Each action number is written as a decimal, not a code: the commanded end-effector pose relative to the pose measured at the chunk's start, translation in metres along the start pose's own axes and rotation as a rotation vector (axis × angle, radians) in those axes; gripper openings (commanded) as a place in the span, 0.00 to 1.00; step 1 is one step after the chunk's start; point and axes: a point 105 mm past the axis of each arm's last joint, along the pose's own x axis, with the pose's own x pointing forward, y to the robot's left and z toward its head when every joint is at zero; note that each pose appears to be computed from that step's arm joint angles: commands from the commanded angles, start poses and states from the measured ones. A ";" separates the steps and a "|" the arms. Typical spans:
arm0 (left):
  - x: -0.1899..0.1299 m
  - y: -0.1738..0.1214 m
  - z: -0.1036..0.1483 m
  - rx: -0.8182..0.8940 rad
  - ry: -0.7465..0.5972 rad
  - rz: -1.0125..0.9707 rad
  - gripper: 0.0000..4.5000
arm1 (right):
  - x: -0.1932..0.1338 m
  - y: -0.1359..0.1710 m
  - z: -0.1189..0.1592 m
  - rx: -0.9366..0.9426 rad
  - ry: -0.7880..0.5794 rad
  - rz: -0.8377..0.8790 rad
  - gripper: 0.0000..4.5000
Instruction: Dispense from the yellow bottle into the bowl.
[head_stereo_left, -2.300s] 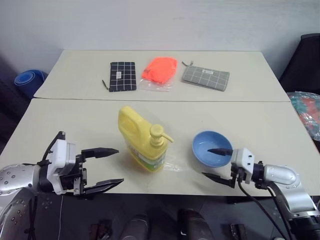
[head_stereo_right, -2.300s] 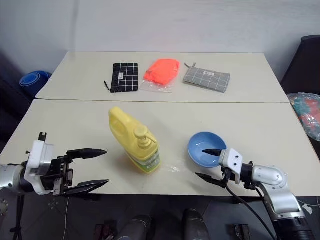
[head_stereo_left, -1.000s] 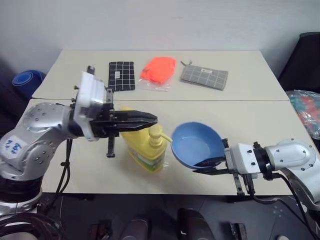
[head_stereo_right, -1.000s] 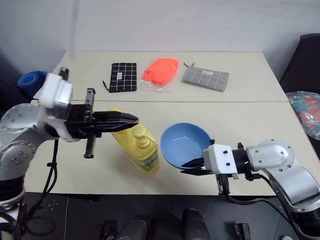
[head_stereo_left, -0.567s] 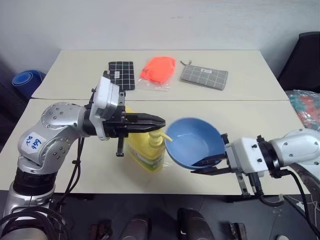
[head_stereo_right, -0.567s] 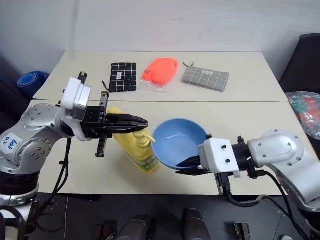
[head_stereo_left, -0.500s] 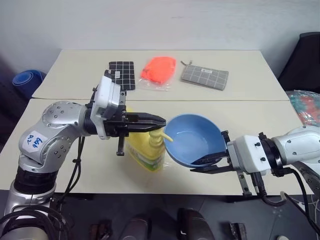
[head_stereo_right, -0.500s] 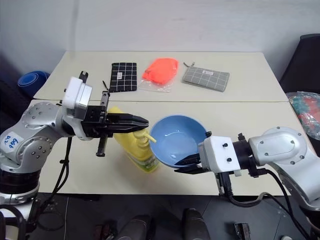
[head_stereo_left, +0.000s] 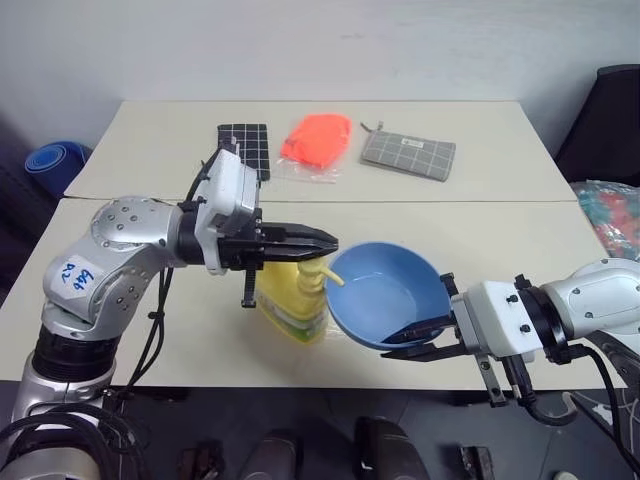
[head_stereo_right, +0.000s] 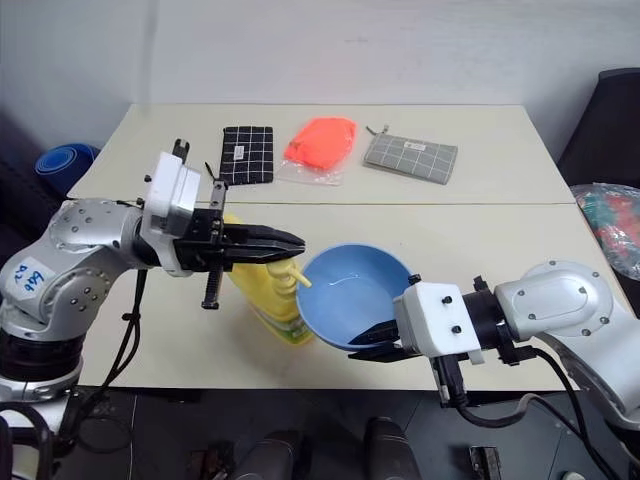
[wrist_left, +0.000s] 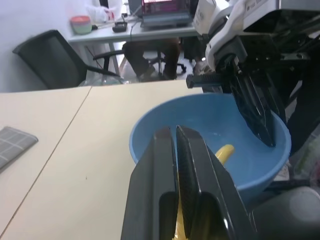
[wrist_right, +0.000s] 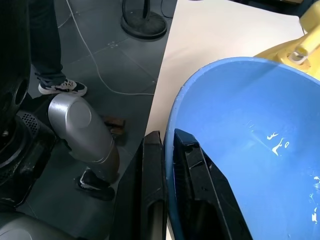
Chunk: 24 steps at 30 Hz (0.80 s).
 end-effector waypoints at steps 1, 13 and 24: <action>0.004 -0.007 -0.042 -0.167 0.156 -0.006 0.04 | 0.001 0.003 0.011 -0.050 -0.021 0.003 0.00; 0.007 -0.003 -0.045 -0.179 0.117 0.053 0.04 | 0.002 -0.006 0.007 -0.047 -0.037 -0.047 0.00; -0.072 0.010 0.011 -0.108 -0.184 0.239 0.04 | -0.050 -0.027 -0.114 0.130 0.096 -0.326 0.00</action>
